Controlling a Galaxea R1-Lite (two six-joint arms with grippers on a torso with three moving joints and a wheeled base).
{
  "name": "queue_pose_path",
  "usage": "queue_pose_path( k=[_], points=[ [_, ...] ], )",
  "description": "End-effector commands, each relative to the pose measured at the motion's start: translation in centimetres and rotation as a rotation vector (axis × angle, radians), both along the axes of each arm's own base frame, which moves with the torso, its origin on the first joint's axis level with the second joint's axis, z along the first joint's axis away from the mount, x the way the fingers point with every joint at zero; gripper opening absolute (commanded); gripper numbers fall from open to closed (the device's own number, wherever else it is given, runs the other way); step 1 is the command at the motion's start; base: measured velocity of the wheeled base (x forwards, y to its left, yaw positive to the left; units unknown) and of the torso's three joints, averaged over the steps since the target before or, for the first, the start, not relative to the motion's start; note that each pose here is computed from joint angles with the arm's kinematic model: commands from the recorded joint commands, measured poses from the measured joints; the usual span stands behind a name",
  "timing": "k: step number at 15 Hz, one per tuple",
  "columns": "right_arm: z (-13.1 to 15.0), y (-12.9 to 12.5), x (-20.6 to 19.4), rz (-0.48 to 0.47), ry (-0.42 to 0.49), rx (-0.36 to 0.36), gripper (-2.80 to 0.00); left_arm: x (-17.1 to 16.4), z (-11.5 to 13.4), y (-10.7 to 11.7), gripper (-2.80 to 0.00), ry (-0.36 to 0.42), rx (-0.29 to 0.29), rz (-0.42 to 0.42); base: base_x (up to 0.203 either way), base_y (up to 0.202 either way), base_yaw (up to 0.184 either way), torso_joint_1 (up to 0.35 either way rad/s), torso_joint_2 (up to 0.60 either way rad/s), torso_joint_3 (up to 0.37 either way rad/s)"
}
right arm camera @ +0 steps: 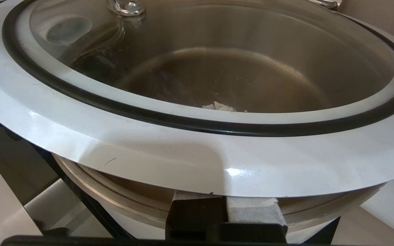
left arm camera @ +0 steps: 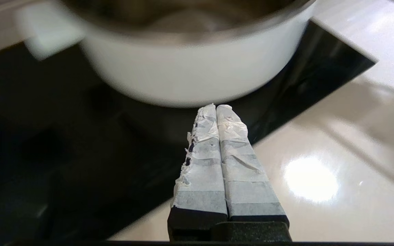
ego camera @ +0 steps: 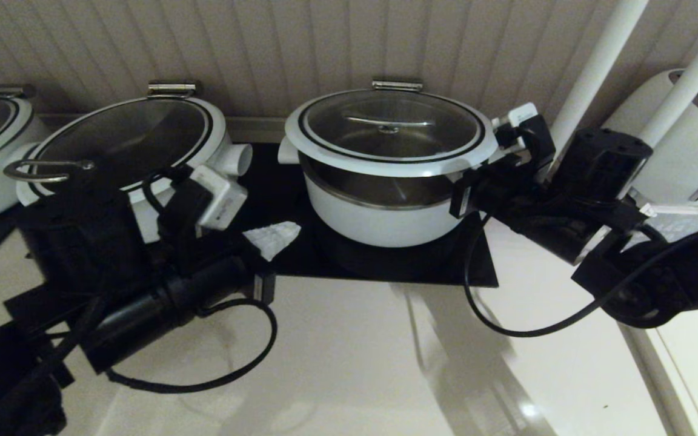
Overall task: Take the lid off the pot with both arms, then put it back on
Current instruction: Open the pot lid completely
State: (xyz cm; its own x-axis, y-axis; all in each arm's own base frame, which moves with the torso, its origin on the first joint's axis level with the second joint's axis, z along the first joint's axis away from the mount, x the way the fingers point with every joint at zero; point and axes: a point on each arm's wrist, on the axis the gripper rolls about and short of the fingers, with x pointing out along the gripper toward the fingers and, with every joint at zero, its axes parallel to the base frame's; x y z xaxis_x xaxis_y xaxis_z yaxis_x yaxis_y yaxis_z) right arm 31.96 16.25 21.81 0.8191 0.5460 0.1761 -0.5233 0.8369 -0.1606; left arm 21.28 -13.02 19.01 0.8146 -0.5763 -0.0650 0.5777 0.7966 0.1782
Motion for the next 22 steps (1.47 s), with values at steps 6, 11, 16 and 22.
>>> queue_pose_path(
  k=[6,11,16,22],
  points=[
    [0.3,0.0,0.0,0.003,-0.014,0.005,-2.8,-8.4,-2.9,6.8,-2.8,0.056,-0.051,0.121,0.0,0.0,0.0,0.0,0.0,0.0],
    [0.4,0.1,-0.1,0.007,-0.018,0.005,-2.8,-14.3,-4.9,9.7,-2.8,0.057,-0.131,0.147,0.0,0.0,0.0,0.0,0.0,0.0],
    [0.5,0.0,-0.2,0.006,-0.021,0.005,-2.8,-20.7,-7.9,12.7,-2.8,0.027,-0.172,0.164,0.0,0.0,0.0,0.0,0.0,0.0],
    [0.4,0.1,-0.1,0.008,-0.019,0.004,-2.8,-21.3,-10.7,13.0,-2.8,0.267,-0.122,0.21,0.0,0.0,0.0,0.0,0.0,0.0]
  ],
)
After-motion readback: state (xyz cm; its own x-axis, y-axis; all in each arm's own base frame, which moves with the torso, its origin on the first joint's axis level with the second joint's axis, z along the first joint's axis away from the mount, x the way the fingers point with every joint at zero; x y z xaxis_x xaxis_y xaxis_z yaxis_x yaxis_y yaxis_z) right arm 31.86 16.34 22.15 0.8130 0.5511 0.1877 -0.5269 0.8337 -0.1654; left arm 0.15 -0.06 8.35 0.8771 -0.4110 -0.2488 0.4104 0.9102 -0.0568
